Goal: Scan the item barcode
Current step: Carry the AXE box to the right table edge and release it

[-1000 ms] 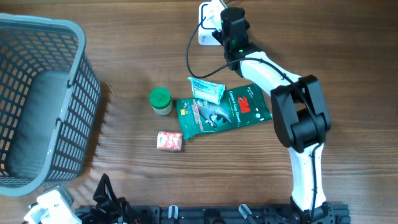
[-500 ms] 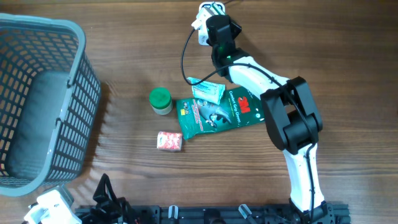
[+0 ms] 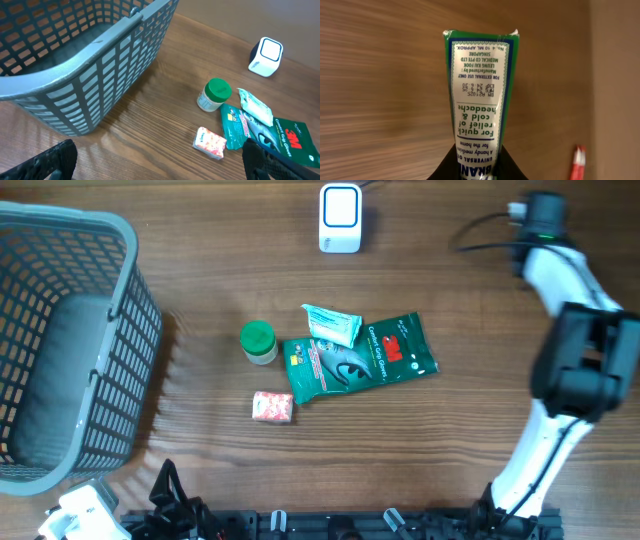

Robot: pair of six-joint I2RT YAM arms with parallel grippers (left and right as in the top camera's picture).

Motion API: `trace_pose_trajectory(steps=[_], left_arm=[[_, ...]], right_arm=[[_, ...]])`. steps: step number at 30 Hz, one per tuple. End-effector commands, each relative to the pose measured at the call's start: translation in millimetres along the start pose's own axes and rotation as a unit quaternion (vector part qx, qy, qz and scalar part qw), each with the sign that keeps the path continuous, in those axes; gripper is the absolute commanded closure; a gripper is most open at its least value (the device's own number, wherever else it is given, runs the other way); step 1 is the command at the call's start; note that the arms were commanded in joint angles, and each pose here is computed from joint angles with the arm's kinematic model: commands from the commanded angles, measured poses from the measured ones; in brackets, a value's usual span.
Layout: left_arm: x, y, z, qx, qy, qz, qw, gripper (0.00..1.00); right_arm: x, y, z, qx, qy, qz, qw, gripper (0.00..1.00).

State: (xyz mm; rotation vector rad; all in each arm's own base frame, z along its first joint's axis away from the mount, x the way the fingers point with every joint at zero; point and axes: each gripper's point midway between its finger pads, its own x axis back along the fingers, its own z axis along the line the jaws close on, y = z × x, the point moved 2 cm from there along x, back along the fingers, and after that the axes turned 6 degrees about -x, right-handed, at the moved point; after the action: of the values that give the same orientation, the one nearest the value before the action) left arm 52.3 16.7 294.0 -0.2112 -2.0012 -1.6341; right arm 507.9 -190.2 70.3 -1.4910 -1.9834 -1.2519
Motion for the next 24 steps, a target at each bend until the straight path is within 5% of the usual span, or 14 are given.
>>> trace_pose_trajectory(steps=[1, 3, 5, 7, 11, 15, 19, 24], left_arm=[[1, 0, 0, 0.002, 0.000, -0.004, 1.000, 0.00], [1, 0, 0, 0.002, 0.000, -0.004, 1.000, 0.00], [1, 0, 0, 0.002, 0.000, -0.004, 1.000, 0.00], [1, 0, 0, 0.002, 0.000, -0.004, 1.000, 0.00], [1, 0, 0, 0.002, 0.000, -0.004, 1.000, 0.00], [1, 0, 0, 0.002, 0.000, -0.004, 1.000, 0.00], [1, 0, 0, 0.002, 0.000, -0.004, 1.000, 0.00], [1, 0, 0, 0.002, 0.000, -0.004, 1.000, 0.00]], right_arm=[[-36, -45, -67, -0.130, 0.026, 0.035, 0.991, 0.80], [-61, -86, -111, -0.210, 0.000, 0.074, 0.975, 0.71], [-64, -95, -130, -0.275, 0.039, 0.069, 0.958, 0.33], [-40, -60, -125, -0.324, 0.148, 0.017, 0.934, 0.00], [54, 20, -102, -0.323, 0.321, -0.085, 0.886, 0.00], [144, 62, -31, -0.310, 0.396, -0.082, 0.860, 0.00], [206, 34, 87, -0.302, 0.459, 0.079, 0.832, 0.00], [261, -37, 201, -0.175, 0.487, 0.190, 0.835, 0.05]])
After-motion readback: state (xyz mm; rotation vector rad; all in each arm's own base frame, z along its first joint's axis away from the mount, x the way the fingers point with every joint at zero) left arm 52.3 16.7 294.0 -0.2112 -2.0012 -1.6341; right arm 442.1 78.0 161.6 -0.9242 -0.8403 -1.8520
